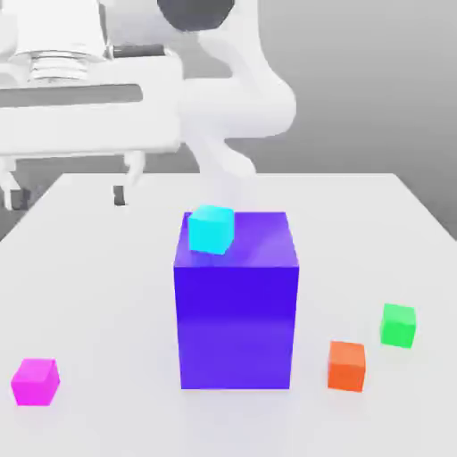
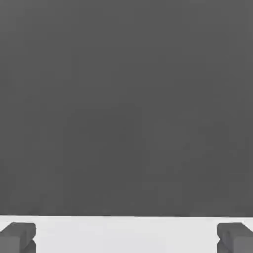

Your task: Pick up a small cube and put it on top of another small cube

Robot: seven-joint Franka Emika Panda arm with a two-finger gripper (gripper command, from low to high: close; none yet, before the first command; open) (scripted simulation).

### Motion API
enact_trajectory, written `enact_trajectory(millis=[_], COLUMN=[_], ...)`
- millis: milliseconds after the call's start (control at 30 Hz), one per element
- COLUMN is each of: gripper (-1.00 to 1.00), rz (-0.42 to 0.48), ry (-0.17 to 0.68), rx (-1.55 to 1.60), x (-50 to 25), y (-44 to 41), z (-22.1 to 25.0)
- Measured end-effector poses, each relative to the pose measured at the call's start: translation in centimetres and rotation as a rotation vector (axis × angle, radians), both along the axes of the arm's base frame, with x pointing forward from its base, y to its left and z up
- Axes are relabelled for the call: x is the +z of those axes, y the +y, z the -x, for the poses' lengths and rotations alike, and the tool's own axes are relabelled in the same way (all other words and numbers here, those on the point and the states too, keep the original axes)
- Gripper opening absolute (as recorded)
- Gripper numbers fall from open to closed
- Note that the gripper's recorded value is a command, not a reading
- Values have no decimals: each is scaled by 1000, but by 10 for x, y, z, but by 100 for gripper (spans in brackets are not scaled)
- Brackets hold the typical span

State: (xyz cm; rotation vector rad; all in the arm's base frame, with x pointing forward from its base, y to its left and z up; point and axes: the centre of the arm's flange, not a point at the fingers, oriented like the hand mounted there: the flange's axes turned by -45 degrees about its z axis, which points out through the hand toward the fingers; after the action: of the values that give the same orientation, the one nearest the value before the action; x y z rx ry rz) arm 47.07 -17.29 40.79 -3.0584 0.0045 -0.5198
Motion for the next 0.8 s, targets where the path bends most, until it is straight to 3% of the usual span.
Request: enact_trajectory(millis=[400,533,567,800], gripper=[0,0,-100,-100], rz=[33,38,38,36], ry=[315,335,336,338], rx=[-23,-22,-23,-23], x=[-206,-259,-272,-275], y=[-106,-112,-112,-112], z=[75,82,83,83])
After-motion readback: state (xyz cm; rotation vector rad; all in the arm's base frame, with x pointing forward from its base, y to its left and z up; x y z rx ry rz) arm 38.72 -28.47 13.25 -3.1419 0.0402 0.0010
